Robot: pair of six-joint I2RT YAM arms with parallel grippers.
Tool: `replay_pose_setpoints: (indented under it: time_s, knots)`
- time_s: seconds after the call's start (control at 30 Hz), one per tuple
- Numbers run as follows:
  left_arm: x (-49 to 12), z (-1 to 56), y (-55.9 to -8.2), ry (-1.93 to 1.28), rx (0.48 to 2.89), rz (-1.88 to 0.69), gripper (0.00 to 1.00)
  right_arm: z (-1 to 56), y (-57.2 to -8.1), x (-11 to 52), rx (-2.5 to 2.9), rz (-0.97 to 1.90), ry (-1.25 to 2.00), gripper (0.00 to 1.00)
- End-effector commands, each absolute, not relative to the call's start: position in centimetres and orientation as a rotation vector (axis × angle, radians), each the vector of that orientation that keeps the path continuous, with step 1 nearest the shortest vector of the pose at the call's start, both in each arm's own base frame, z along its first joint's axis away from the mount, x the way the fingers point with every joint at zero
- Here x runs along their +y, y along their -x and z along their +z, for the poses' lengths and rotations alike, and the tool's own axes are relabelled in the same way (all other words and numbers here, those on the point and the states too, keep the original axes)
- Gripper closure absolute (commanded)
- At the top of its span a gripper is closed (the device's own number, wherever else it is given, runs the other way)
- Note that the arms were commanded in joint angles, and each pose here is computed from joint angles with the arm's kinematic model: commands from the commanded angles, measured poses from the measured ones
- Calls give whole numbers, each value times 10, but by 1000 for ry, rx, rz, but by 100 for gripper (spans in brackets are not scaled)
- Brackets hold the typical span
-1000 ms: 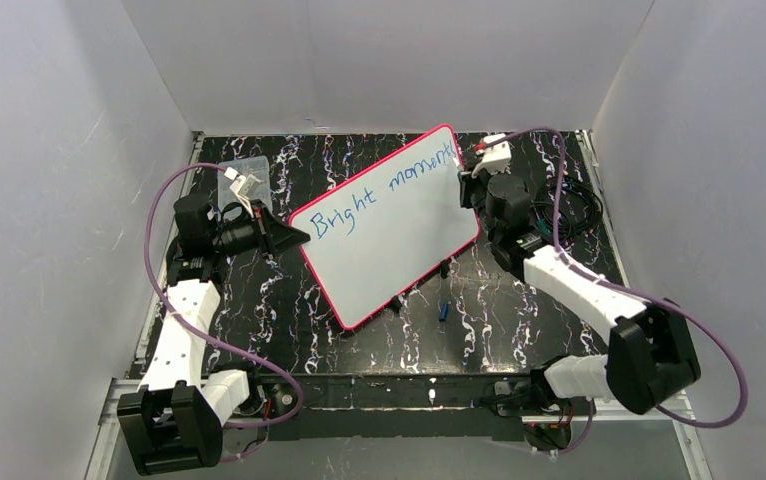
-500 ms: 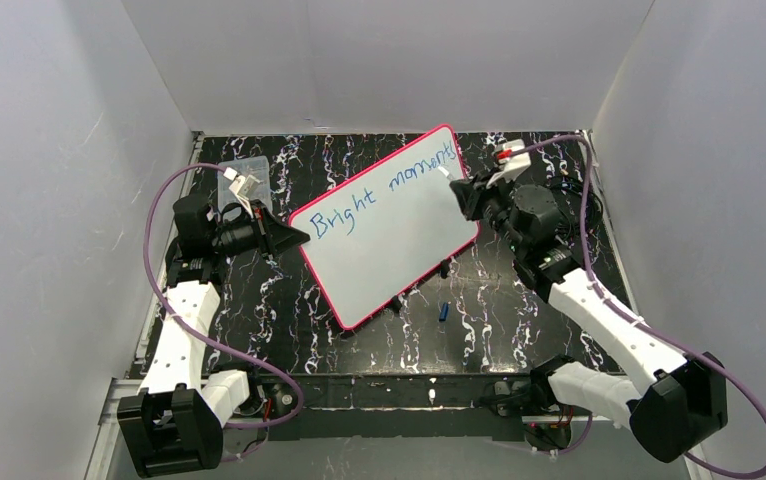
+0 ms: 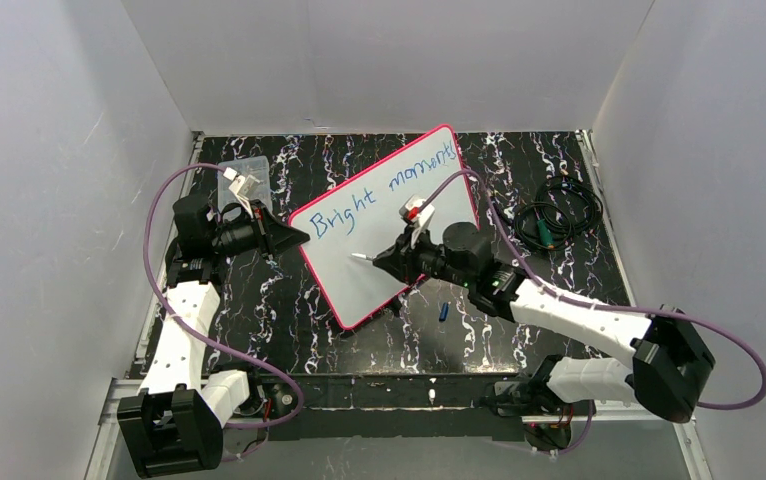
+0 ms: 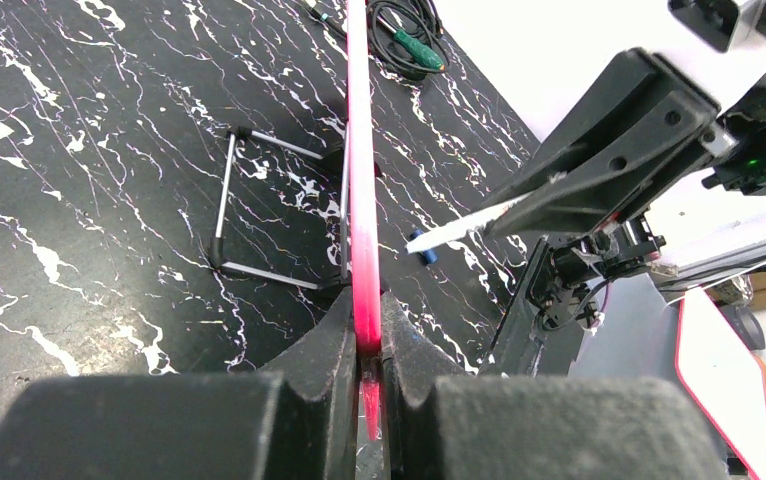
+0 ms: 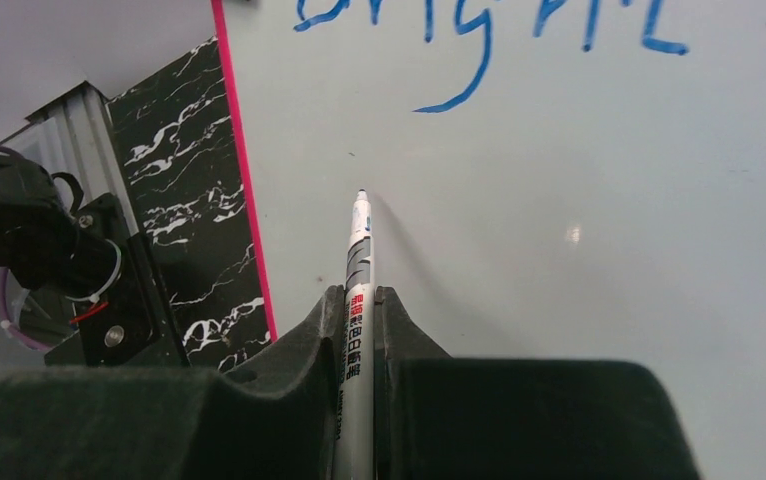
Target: Write a sentence on the whiteboard
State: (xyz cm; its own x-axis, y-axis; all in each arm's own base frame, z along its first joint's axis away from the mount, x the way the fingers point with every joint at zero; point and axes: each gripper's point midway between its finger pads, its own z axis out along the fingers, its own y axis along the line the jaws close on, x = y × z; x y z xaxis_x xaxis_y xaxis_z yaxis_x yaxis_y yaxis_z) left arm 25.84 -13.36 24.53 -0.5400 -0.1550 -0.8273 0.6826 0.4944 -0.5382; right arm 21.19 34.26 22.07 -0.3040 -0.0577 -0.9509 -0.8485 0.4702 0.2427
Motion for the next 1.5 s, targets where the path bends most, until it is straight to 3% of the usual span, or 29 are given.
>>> replay_pose_setpoints:
  time_s: [0.0,1.47]
  knots:
    - [-134,260,-256,-511,1756,-1122,100,247,-203,369,1573,1043,820,99]
    - [-134,260,-257,-513,1757,-1130,100,195,-201,377,1710,897,933,99]
